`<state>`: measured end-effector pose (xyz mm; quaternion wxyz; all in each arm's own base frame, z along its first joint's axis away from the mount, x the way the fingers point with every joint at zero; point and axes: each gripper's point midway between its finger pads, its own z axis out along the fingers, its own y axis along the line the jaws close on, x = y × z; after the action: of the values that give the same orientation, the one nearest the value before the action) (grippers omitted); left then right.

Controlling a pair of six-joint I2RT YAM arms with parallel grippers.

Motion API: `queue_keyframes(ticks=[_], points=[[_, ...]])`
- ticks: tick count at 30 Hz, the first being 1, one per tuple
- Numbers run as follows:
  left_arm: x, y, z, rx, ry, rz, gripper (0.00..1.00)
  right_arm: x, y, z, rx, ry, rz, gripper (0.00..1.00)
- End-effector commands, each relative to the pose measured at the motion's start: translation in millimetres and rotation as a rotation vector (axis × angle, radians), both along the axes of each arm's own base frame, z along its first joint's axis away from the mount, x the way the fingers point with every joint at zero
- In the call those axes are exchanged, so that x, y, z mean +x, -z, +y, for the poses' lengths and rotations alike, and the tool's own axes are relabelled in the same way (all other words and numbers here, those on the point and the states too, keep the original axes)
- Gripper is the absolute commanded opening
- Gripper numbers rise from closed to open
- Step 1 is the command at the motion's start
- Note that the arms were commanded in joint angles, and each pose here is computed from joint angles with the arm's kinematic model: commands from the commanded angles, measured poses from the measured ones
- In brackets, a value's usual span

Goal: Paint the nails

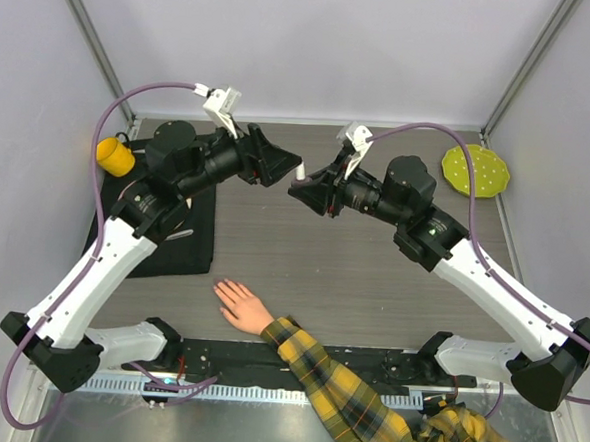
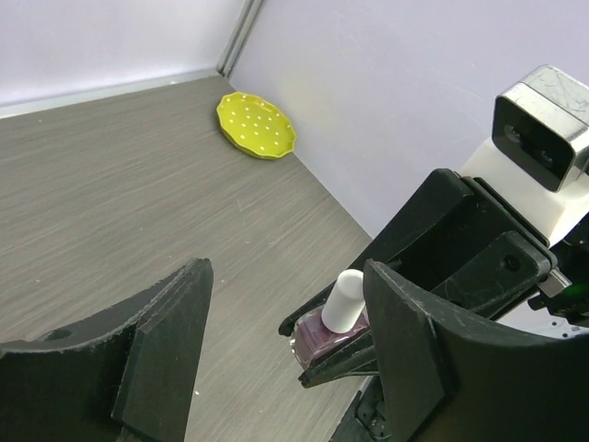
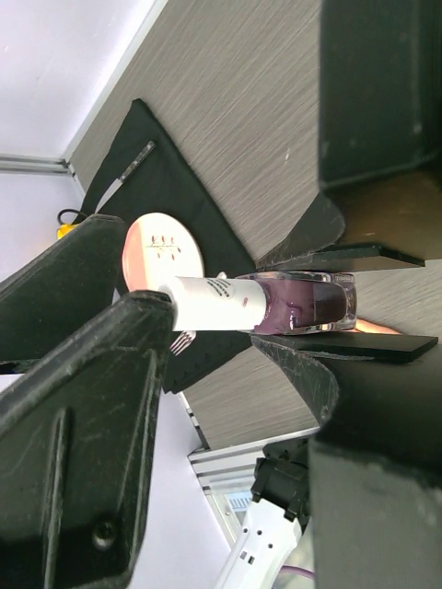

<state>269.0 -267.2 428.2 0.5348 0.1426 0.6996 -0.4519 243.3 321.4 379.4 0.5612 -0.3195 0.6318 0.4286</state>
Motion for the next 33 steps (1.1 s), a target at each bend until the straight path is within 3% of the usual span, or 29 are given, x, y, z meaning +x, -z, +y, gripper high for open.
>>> queue_keyframes(ticks=[1,7,23,25,27,28,29,31,33], points=[[-11,-8,-6,-0.03,0.056,-0.031,0.72,6,-39,-4,0.061,0.05,-0.084,0.01],[-13,-1,-10,0.0,0.072,-0.038,0.72,10,-42,-5,0.07,0.07,-0.084,0.01],[-9,8,-22,0.071,0.061,-0.054,0.44,2,-46,-3,0.084,0.033,-0.093,0.01],[-12,7,-24,0.068,0.083,-0.054,0.34,-1,-46,-1,0.085,0.01,-0.097,0.01],[-18,5,-27,0.07,0.126,-0.075,0.24,-13,-45,3,0.082,-0.057,-0.104,0.01],[-29,4,-32,0.075,0.202,-0.102,0.09,-18,-47,4,0.09,-0.089,-0.118,0.01],[-37,6,-35,0.078,0.255,-0.117,0.02,-38,-45,8,0.085,-0.2,-0.129,0.01],[-62,4,-39,0.054,0.437,-0.158,0.0,-67,-49,12,0.099,-0.361,-0.161,0.01],[-74,0,-36,0.003,0.549,-0.198,0.0,-120,-49,7,0.133,-0.65,-0.159,0.01]])
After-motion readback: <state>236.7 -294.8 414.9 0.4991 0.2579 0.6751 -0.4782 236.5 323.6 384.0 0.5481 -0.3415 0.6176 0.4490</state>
